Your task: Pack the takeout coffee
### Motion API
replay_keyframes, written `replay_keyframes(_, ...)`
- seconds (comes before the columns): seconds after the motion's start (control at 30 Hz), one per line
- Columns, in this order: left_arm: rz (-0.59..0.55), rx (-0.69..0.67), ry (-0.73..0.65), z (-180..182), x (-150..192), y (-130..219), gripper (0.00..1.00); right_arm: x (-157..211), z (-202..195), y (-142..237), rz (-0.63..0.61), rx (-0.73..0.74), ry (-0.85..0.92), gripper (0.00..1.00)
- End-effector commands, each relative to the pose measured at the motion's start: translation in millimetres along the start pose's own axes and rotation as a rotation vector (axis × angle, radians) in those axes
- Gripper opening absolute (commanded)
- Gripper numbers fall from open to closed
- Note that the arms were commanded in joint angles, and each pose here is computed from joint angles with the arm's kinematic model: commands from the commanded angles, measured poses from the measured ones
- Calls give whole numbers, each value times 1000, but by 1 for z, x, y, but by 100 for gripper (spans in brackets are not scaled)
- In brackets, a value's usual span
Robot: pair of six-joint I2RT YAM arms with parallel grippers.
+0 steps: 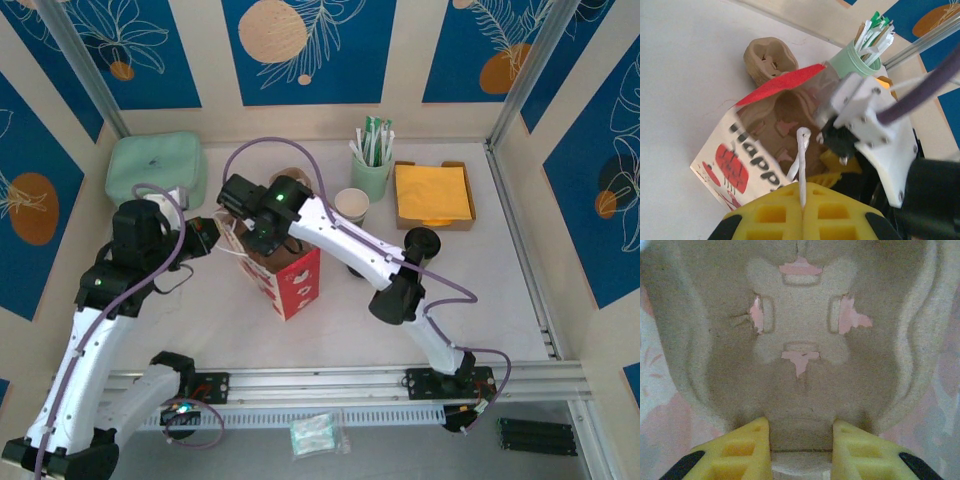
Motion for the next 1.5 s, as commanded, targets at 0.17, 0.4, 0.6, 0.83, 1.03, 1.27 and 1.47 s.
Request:
replay_keyframes(0.17,15,2,-26,0,9,16,0,4,-34,17,-11,-11,-133,27)
replay_keyframes(0.4,23,-51,-29,14,18,20,0,11,-53,11,16,7,-177,27)
replay_keyframes(0.6,18,-104,-29,24,22,25,0,16,-64,9,21,11,-194,27)
replay_keyframes(0.83,-4,-133,-30,29,22,32,0,17,-70,9,16,5,-205,27)
replay_keyframes(1.03,-22,-49,-21,14,16,28,0,8,-58,21,-25,-47,-184,27)
replay_keyframes(1.27,-22,23,-20,0,11,24,0,-5,-39,42,-79,-109,-178,27)
replay_keyframes(1.47,-13,36,-16,-1,12,18,0,-10,-23,50,-101,-122,-163,27)
Point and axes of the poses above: each hand's point on the last joint's axis, 136 mm out from that joint toward the fingers, its own y axis back along the fingers, its own z axis along the line the jaws close on, x = y × z, the point moved 1 cm from there along y, back along the fingers, and after that the axes turned 6 degrees about y, right-handed, at the moved point
